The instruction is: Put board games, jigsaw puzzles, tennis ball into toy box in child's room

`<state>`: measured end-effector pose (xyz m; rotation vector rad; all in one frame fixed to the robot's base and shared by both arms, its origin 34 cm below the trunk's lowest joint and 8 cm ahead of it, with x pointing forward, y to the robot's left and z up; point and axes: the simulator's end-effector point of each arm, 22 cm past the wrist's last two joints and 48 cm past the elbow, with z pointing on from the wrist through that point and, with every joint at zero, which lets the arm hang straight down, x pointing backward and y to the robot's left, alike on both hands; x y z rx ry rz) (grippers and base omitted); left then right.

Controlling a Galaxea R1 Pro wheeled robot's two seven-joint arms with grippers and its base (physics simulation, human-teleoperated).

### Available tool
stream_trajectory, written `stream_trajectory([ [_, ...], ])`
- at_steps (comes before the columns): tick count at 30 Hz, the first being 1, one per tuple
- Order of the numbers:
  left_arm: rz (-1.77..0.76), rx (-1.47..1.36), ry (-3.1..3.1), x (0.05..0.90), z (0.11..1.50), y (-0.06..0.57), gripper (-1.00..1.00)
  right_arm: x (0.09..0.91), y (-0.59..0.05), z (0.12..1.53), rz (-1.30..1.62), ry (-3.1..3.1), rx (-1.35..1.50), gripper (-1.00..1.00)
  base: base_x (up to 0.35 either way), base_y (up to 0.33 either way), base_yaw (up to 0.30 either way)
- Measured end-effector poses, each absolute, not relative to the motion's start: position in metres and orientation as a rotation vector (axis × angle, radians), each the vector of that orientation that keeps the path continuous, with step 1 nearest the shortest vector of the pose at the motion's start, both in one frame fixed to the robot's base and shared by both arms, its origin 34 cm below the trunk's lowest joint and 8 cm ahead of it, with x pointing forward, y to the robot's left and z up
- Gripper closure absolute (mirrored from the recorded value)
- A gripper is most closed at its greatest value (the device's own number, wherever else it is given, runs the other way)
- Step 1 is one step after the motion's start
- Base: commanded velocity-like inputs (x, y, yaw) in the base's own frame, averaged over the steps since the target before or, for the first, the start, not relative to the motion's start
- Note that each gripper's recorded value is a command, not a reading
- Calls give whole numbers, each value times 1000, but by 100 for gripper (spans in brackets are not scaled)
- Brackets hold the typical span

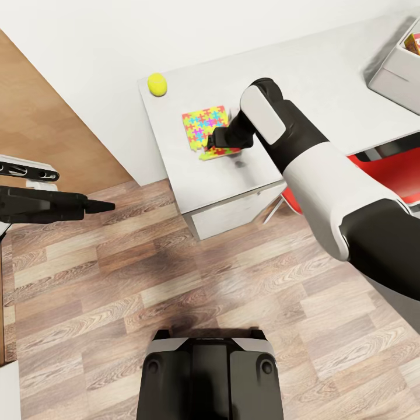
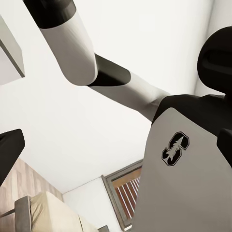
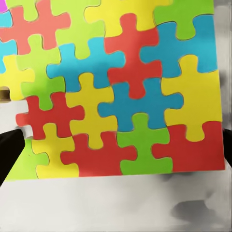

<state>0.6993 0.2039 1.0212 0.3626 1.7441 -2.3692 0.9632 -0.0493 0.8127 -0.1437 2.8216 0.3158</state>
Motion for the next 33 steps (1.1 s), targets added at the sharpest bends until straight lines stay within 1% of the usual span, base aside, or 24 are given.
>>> stream_trajectory([
  [28, -2367, 360, 1744, 700, 1021, 204, -100, 964, -50, 812, 332, 2833, -144, -100, 0, 0, 0],
  [33, -2360, 359, 1752, 700, 1020, 204, -100, 964, -50, 812, 328, 2832, -147, -100, -97, 0, 0],
])
